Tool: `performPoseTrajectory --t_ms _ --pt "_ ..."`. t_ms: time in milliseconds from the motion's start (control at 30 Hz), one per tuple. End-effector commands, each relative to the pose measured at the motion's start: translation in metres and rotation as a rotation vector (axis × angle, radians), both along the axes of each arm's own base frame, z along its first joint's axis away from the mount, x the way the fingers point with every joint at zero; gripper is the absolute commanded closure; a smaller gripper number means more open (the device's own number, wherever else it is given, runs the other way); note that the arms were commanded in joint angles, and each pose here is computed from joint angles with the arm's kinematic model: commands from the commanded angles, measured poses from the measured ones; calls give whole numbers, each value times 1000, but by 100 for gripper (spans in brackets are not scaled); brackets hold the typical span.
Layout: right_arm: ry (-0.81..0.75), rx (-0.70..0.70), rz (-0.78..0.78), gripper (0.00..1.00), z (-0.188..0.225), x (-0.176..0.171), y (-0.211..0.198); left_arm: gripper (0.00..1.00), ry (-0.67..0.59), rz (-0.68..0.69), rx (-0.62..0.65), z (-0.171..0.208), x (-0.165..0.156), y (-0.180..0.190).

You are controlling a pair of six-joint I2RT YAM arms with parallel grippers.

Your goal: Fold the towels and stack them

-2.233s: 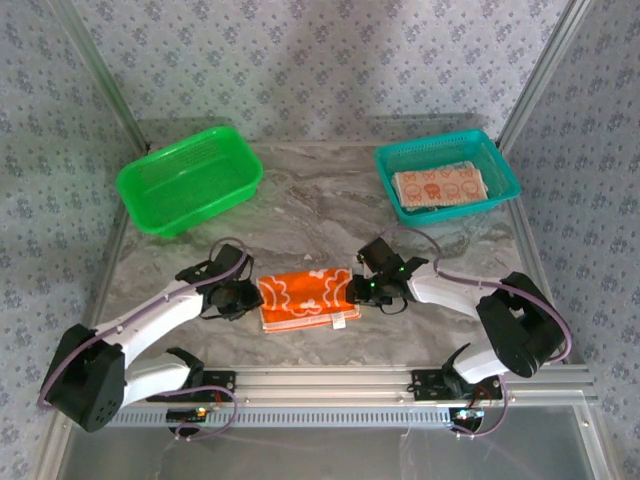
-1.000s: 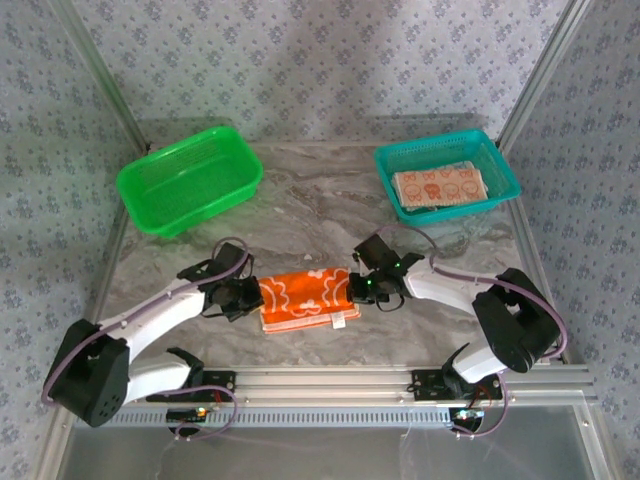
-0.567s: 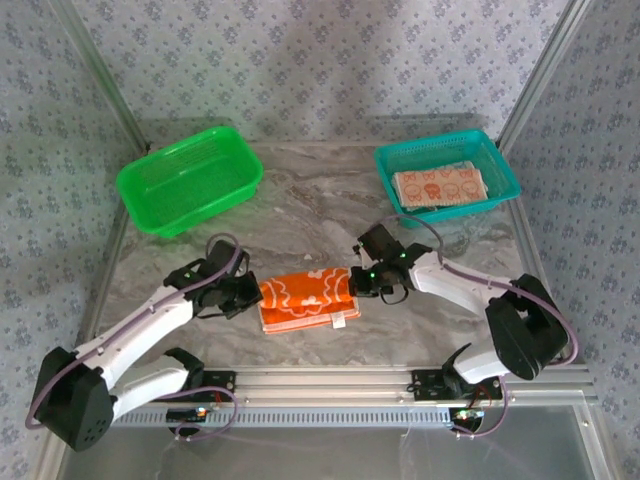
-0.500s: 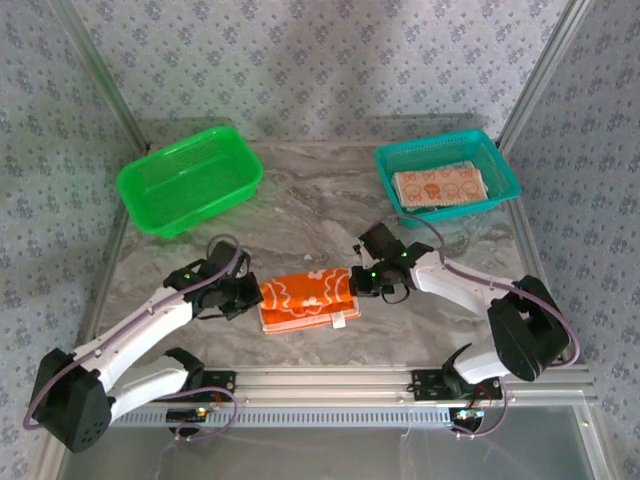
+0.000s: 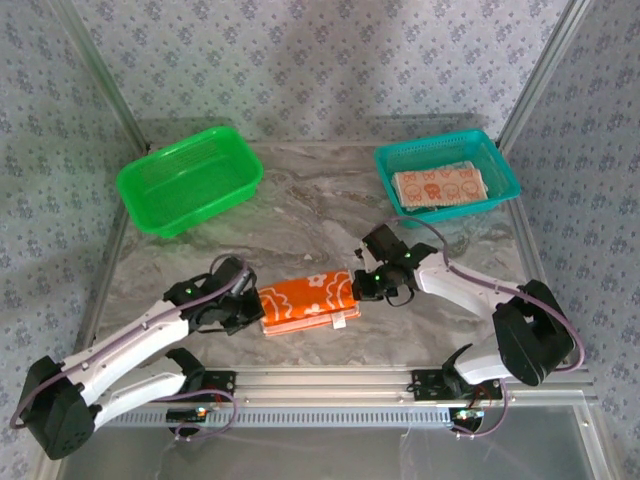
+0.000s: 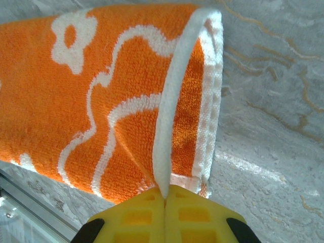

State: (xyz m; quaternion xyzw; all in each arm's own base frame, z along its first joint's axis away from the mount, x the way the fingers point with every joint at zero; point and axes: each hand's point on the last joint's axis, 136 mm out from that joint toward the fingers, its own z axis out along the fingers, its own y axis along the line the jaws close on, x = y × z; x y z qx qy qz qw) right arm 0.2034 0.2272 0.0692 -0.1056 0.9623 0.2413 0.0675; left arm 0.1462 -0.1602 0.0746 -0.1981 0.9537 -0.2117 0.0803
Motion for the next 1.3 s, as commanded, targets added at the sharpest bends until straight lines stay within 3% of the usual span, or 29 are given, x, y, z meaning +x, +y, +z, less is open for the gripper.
performPoseTrajectory --t_ms 0,400,567,700,767,867,933,1267 --pt "31 3 20 100 -6 -12 -3 100 26 46 10 -9 -6 4" --pt "79 -34 47 99 -32 -26 -9 100 64 24 25 -36 -21 2" --pt "93 -52 48 93 -48 -29 -11 99 85 15 35 -49 -23 1" --pt "83 -56 59 81 -49 -28 -12 74 81 -1 55 -46 -21 2" --pt "64 -47 61 76 -42 -24 -10 57 67 -9 70 -40 -18 3" --pt "13 -29 63 67 -31 -16 -7 48 31 -16 103 -26 -12 9" --pt "-22 -20 59 60 -25 -10 -5 47 14 -23 111 -20 -7 11" --pt "-139 -6 20 51 -28 25 9 60 -70 -79 126 -19 32 4"
